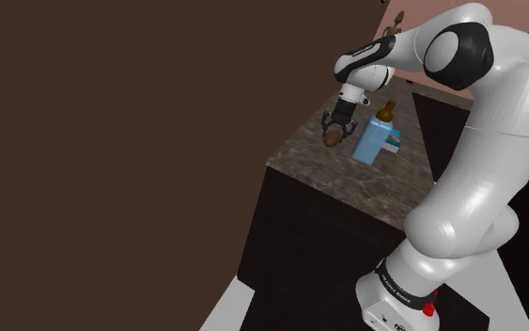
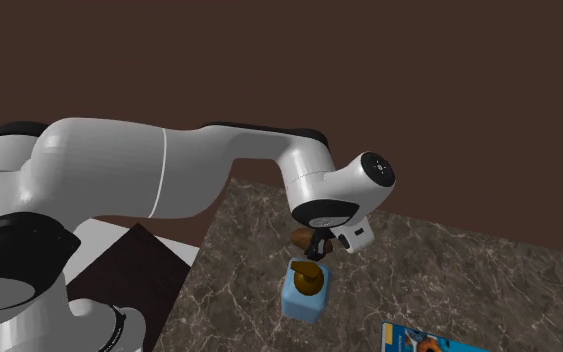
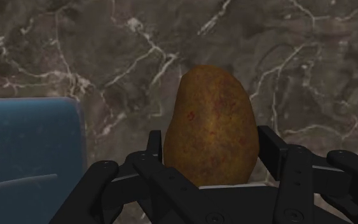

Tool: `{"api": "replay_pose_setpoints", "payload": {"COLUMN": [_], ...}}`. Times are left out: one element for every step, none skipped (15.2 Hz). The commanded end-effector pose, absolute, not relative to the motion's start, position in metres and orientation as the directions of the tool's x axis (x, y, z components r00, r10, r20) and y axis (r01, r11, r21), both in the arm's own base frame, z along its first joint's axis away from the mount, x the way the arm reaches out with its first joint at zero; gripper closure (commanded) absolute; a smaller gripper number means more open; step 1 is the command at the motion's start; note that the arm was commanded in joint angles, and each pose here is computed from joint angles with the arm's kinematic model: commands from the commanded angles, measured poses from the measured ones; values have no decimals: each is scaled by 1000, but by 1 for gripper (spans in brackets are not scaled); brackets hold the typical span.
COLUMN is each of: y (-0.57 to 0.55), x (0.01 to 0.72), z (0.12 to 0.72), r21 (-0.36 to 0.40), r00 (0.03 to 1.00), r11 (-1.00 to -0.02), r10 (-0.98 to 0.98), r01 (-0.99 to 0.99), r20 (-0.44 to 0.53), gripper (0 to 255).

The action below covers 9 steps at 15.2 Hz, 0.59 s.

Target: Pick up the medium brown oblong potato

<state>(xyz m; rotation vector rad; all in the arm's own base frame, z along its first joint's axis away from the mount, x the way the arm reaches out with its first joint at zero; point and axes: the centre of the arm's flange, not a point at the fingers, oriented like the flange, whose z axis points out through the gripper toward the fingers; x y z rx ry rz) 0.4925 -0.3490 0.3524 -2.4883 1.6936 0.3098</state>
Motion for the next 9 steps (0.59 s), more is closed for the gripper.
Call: {"api": "replay_pose_setpoints", "payload": {"y": [-349,-349,-349,-349,-349,-349,-349,-349,-349], "x": [493,493,493,493,493,492,492,492,492], "z": [352,352,352,352,352,352,357,363,368], "r21": [19,19,19,19,19,19,19,19,19], "r00": [355,355,355,355,355,355,355,355,355], "r11": [-369,-369,-369,-369,-369,-369,-369,-369,-369], "r10": [-905,-905,-905,-905,-905,-905,-905,-905,-905], "r01": [-929,-929,-929,-929,-929,-929,-929,-929,-929], "r20": [-233,-233,-233,-233,-233,-233,-233,-233,-233], "gripper": [255,255,255,255,255,255,255,255,255]}}
